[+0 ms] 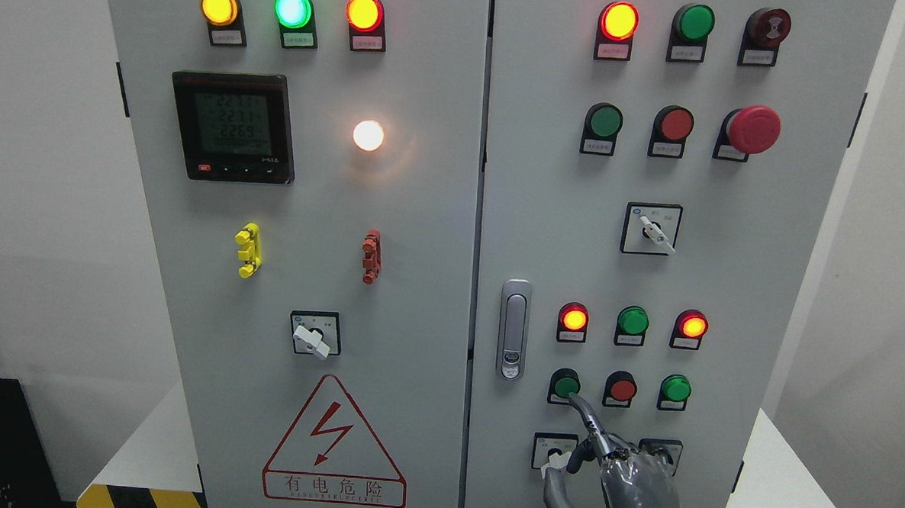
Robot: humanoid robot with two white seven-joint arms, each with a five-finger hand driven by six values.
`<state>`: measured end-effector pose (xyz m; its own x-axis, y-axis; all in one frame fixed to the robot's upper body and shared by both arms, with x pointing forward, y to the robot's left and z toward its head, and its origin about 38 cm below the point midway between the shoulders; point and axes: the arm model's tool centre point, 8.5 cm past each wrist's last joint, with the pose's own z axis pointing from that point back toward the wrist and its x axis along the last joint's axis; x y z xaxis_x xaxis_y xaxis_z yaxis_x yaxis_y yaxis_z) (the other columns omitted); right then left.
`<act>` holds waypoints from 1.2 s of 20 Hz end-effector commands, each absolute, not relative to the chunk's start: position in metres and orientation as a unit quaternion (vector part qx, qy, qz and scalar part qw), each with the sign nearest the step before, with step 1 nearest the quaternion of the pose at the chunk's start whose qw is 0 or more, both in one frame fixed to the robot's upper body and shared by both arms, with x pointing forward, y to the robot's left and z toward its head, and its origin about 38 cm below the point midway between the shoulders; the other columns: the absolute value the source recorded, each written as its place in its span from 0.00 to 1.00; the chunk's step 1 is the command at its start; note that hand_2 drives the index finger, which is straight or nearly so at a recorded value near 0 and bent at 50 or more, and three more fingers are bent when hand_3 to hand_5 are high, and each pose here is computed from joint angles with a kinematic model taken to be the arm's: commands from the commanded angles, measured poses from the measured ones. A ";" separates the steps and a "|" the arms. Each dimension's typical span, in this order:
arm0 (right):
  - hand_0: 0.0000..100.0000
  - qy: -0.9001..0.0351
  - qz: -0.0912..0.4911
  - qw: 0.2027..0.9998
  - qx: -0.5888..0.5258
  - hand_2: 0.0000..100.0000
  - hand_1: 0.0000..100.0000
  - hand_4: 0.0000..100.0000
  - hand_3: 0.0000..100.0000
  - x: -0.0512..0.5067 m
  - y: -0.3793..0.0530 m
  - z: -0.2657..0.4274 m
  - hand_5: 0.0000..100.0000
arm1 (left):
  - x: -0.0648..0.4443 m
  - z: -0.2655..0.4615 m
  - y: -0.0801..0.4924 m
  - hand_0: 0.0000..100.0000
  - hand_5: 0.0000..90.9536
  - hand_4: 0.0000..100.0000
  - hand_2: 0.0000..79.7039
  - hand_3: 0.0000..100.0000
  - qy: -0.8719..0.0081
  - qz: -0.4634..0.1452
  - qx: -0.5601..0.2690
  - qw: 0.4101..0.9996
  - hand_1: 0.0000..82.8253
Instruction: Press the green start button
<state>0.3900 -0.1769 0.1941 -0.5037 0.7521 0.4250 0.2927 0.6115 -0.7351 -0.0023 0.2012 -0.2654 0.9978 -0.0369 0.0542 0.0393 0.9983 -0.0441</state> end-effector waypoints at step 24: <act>0.61 -0.876 0.106 0.469 -0.032 0.00 0.18 0.00 0.04 0.329 -0.162 0.188 0.00 | -0.002 -0.265 0.201 0.12 0.00 0.00 0.00 0.00 -0.027 -0.019 -0.023 0.999 0.67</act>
